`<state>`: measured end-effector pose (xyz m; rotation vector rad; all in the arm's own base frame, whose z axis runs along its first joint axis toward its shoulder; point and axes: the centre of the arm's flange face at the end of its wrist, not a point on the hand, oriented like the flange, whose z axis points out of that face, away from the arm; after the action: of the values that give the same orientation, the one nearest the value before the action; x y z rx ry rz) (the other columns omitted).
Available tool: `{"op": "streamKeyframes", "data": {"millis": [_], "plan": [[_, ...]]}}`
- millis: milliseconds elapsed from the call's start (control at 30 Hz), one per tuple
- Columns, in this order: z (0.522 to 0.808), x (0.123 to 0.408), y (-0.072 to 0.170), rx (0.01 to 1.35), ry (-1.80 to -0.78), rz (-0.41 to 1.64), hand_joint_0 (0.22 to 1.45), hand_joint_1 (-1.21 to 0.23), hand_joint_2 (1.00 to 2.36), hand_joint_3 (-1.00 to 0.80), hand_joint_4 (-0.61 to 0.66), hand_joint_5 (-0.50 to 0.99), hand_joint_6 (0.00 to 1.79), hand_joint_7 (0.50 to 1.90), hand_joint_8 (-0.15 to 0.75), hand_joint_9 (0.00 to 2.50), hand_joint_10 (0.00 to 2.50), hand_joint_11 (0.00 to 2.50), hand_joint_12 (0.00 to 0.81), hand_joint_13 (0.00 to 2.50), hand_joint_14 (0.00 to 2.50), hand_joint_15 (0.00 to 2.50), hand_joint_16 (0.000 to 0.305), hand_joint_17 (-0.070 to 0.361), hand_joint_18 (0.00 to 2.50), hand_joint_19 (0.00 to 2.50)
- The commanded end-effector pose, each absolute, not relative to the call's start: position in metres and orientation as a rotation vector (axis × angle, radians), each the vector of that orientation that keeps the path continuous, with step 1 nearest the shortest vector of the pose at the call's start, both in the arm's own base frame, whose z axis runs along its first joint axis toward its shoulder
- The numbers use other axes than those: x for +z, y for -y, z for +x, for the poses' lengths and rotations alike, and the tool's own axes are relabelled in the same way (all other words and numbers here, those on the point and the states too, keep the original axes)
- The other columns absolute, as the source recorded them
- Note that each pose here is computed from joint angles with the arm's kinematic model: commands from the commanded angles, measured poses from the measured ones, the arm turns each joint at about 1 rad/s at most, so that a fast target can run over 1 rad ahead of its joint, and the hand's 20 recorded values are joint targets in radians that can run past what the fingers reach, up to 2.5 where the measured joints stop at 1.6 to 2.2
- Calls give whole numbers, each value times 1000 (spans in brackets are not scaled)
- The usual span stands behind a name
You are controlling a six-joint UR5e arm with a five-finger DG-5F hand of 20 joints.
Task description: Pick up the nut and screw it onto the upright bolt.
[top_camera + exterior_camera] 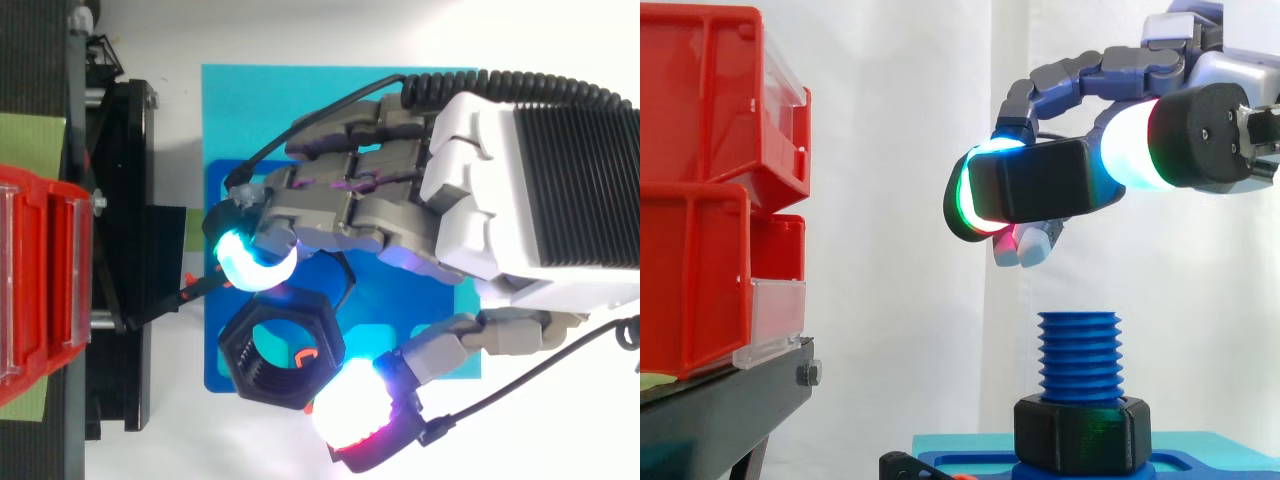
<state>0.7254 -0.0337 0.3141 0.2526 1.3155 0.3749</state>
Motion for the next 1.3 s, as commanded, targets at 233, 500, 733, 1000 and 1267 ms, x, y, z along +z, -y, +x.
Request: {"op": "streamKeyframes", "data": {"millis": [233,500,733,1000,1267], "plan": [[724,311,48,374,-1303,233,666,-728,1010,-379,110,-174,766,1007,295,926,11,337,337,830,8,219,40,90,635,318],[714,289,60,405,-1194,248,666,-729,1011,-376,112,-173,765,1006,295,924,13,350,337,832,10,222,40,89,635,318],[712,285,65,459,-1172,295,667,-729,1010,-376,112,-172,765,1010,295,931,10,340,338,832,9,226,40,90,633,321],[710,281,75,459,-1181,330,666,-732,1011,-373,111,-171,763,1018,294,931,11,347,339,833,9,223,40,90,635,329],[699,262,81,480,-1186,418,666,-732,1011,-373,109,-170,761,1019,296,933,11,347,336,832,9,223,40,90,636,329]]}}
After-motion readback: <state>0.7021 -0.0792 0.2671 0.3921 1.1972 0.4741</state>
